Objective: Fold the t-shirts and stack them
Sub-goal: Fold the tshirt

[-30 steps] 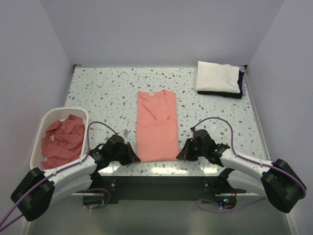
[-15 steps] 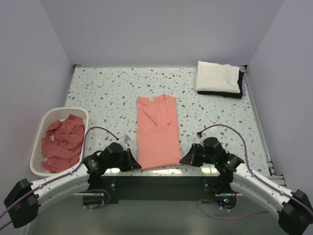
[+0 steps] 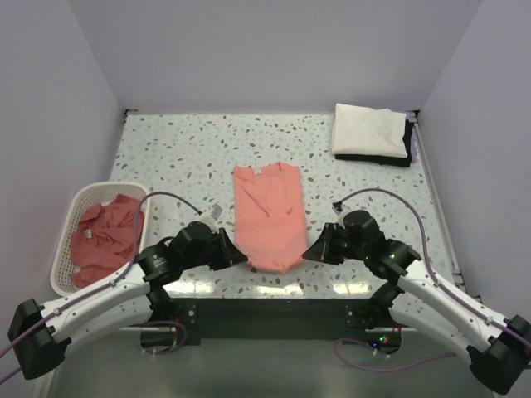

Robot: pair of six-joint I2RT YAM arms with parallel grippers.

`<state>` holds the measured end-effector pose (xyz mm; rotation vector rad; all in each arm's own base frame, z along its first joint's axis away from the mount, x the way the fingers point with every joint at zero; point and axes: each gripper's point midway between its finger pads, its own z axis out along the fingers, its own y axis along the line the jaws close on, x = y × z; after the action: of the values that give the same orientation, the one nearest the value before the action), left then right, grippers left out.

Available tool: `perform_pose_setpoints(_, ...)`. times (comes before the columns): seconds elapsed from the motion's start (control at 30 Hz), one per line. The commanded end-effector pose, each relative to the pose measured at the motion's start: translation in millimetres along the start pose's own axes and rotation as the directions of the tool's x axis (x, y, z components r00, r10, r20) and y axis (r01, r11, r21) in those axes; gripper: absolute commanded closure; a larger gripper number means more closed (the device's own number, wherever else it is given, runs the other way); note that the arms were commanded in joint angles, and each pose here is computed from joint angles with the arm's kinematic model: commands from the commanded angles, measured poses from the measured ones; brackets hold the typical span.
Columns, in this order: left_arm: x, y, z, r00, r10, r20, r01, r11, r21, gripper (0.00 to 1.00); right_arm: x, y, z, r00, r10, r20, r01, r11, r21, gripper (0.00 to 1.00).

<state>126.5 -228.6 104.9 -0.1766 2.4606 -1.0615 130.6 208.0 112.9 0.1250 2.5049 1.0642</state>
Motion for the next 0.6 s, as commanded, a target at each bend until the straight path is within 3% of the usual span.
perform_pose_setpoints(0.0,-29.6,-25.7,-3.8,0.997,0.037,0.072,-0.038,0.999,0.023,1.00,-35.9,25.4,-4.8,0.995,-0.063,0.074,0.061,0.998,0.025,1.00)
perform_pose_setpoints(0.23,-89.1,-41.8,1.2,0.994,0.032,0.108,-0.037,0.998,0.047,1.00,-105.6,66.5,0.5,0.986,-0.066,0.156,0.070,0.997,-0.017,1.00)
perform_pose_setpoints(0.3,-111.7,-59.0,1.6,0.991,0.055,0.120,-0.062,0.996,0.057,1.00,-131.8,71.1,8.6,0.985,-0.042,0.166,0.049,0.998,-0.037,1.00)
perform_pose_setpoints(0.57,-194.6,-63.3,23.0,0.984,0.004,0.177,-0.014,0.998,0.053,1.00,-219.7,86.8,27.9,0.973,-0.022,0.232,0.036,0.998,-0.057,1.00)
